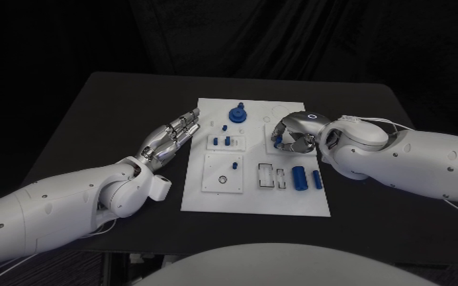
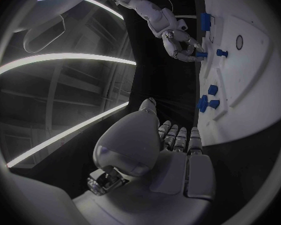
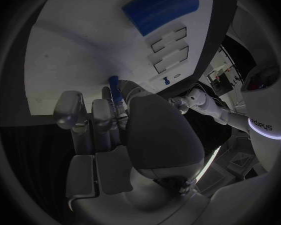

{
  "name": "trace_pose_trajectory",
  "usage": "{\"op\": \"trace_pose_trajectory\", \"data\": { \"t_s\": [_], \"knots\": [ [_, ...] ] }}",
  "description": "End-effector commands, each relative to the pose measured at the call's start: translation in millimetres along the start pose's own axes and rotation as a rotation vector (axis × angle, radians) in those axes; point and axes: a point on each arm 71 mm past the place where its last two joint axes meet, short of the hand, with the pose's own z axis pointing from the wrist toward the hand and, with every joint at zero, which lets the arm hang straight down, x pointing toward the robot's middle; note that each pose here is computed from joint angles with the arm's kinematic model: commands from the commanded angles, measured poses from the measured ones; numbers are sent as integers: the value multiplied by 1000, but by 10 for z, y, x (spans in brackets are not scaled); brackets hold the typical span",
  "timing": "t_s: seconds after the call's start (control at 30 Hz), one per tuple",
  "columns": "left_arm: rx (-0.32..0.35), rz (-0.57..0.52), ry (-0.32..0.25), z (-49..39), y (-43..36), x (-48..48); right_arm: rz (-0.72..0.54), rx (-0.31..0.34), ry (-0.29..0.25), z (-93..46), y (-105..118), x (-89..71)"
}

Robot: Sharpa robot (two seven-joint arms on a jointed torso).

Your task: Assemble the parts on the task board

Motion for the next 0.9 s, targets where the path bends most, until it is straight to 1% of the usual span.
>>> {"op": "trace_pose_trajectory", "data": {
  "t_s": [0.03, 0.2, 0.37, 0.57, 0.67, 0.77, 0.9],
  "knots": [
    [89, -17, 13, -1, -52, 23, -7, 10, 10, -1, -6, 19],
    [86, -20, 14, -6, -43, 27, -6, 9, 7, 0, -2, 19],
    [83, -21, 14, -11, -36, 22, -2, 6, -10, -9, 8, 7],
    [81, -23, 15, -16, -32, 29, 8, -18, -58, -49, 31, -30],
    [80, -22, 14, -19, -32, 29, 12, -24, -74, -72, 45, -45],
    [78, -21, 13, -21, -31, 26, 15, -31, -91, -94, 67, -86],
    [76, -21, 12, -18, -28, 28, 15, -50, -118, -125, 132, -191]
  ]
}}
